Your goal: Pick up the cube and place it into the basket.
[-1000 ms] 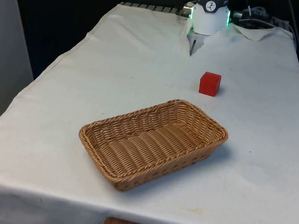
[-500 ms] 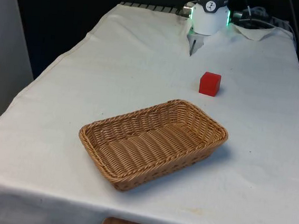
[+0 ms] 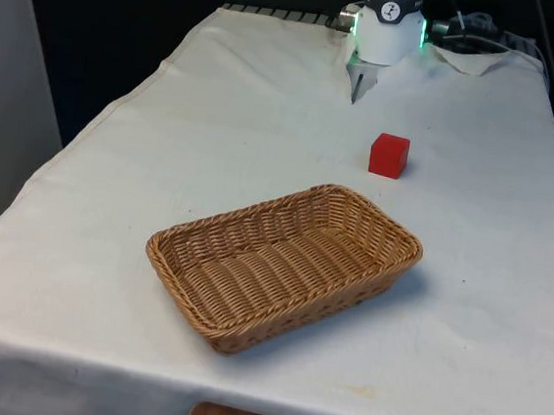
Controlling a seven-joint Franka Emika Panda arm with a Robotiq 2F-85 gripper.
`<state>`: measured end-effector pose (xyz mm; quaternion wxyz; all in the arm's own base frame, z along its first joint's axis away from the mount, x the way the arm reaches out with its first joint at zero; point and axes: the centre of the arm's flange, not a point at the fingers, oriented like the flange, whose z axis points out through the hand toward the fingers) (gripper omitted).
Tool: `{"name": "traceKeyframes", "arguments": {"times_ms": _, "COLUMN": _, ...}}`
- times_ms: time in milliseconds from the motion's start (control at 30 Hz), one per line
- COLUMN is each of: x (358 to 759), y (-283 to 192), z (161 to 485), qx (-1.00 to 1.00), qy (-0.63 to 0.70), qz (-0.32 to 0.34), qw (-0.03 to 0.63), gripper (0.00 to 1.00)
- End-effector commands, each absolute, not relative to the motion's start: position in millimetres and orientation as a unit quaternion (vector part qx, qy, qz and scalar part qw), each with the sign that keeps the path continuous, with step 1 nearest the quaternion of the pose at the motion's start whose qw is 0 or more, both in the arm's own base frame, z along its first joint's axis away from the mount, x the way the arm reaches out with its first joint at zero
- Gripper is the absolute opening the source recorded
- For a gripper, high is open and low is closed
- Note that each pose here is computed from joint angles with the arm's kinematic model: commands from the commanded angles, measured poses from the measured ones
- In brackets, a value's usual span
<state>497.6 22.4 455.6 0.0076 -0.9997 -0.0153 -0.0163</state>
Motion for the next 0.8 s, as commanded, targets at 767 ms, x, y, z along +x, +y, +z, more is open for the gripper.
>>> {"name": "traceKeyframes", "arguments": {"times_ms": 767, "x": 472, "y": 51, "z": 417, "qx": -0.999, "qy": -0.001, "qz": -0.038, "qw": -0.013, "gripper": 1.00}}
